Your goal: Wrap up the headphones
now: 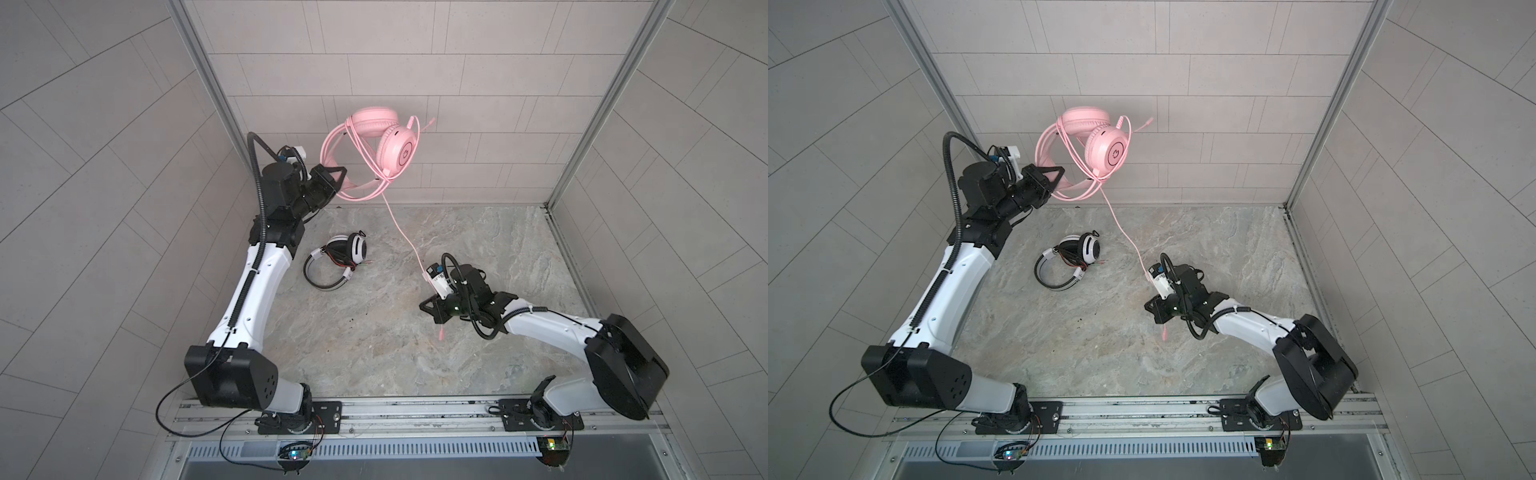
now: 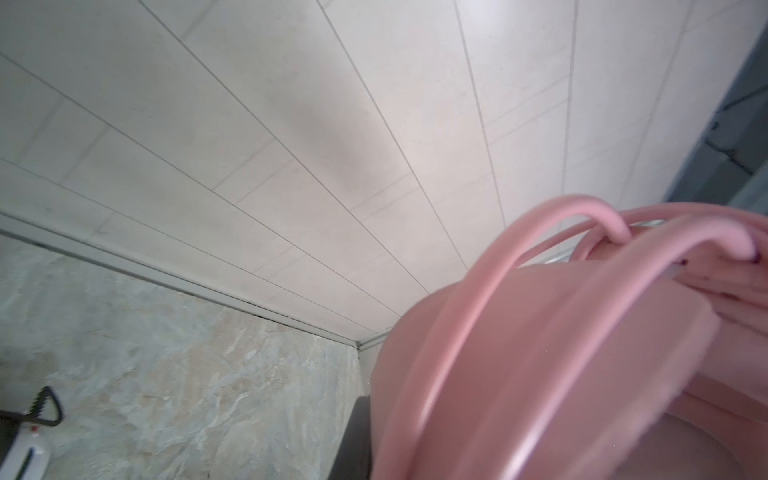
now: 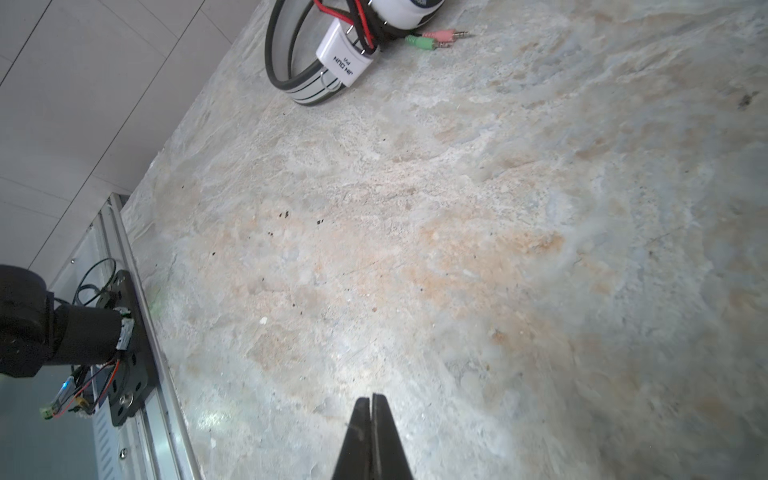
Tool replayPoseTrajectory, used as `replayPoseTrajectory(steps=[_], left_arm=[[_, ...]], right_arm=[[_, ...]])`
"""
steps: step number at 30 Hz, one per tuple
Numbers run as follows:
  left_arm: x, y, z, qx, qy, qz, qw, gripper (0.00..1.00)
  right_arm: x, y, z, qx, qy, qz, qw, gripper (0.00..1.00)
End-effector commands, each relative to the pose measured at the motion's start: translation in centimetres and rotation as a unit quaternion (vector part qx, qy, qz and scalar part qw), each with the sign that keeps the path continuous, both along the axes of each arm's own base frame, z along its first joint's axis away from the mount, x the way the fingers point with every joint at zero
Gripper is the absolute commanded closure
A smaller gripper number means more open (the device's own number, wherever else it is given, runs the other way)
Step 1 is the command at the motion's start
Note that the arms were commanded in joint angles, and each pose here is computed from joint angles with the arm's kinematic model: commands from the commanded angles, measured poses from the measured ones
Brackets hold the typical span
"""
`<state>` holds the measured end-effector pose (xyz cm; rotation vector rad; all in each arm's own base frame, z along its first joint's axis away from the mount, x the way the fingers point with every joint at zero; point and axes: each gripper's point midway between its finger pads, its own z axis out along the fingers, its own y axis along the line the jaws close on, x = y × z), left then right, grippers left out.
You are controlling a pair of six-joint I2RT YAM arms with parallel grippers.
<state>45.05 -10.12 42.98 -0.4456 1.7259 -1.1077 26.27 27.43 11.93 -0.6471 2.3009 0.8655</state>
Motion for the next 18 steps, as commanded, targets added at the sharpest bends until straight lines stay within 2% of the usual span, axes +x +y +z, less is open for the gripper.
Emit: replayPoseTrajectory(steps=[1,8,18], left_arm=[[-0.8,2.4,2.6,0.018,-0.04,0.065,0.997,1.0],[0.1,5.3,0.8,0.037,-0.009,0.125,0.991,1.0],[-0.2,7.8,-0.6,0.078,0.003,0.168,0.983,1.0]], right_arm=[[-2.0,-1.6,0.5,-0.037,-0.012,-0.007,0.999,1.0],[-4.9,-3.1,3.4,-0.062,-0.056,-0.002,0.997,1.0],[-5.4,-4.5,7.5,-0.068,-0.105,-0.01,0.992,1.0]])
